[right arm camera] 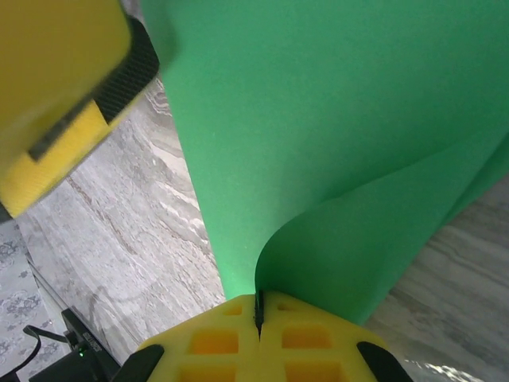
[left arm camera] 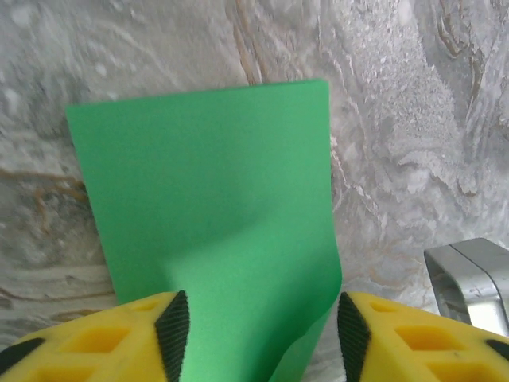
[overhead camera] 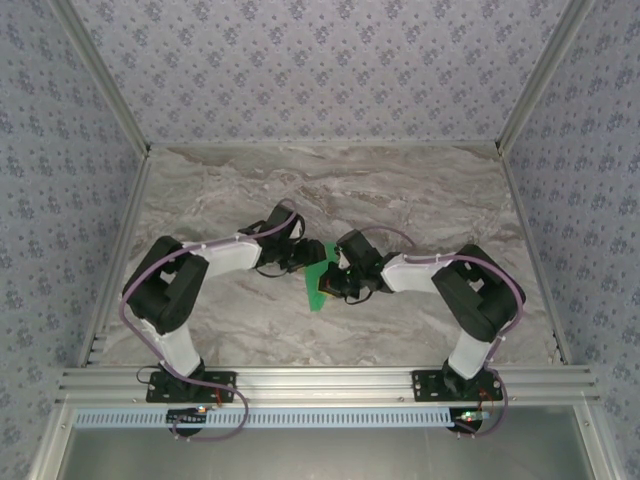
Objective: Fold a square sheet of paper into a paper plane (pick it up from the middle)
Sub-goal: Third fold the triangle at the center of the table.
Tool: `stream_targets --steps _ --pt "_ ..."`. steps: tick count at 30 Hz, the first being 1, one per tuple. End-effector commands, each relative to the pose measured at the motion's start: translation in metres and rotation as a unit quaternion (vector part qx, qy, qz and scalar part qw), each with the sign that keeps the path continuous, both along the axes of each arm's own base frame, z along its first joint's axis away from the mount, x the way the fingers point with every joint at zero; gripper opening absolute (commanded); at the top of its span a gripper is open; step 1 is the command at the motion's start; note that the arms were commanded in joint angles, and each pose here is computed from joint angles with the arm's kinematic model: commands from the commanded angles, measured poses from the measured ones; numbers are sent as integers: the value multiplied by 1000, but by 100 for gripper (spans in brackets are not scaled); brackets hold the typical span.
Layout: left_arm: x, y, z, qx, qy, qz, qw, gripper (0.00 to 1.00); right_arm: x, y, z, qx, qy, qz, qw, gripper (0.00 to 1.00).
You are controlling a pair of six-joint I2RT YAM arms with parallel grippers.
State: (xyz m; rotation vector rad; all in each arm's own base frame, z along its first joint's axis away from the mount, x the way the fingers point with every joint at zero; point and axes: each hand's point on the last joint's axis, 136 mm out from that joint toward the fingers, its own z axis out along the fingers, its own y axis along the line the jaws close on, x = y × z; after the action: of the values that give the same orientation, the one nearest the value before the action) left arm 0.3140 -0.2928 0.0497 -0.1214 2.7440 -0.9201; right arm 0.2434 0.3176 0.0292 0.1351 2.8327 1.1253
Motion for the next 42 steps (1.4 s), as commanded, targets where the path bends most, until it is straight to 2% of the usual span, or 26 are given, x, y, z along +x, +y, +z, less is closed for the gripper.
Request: stream_targets --steps 1,7,10,42 --pt "14 6 -6 21 -3 3 1000 45 11 10 1 8 -21 -1 1000 6" --pt "12 8 -28 47 23 -5 999 33 17 13 0 13 -31 -3 999 6" --pt "9 10 -35 53 33 -5 998 30 20 13 0 16 -37 -8 999 6" --pt "1 16 -45 65 46 -7 997 28 35 12 -7 8 -55 -13 998 5"
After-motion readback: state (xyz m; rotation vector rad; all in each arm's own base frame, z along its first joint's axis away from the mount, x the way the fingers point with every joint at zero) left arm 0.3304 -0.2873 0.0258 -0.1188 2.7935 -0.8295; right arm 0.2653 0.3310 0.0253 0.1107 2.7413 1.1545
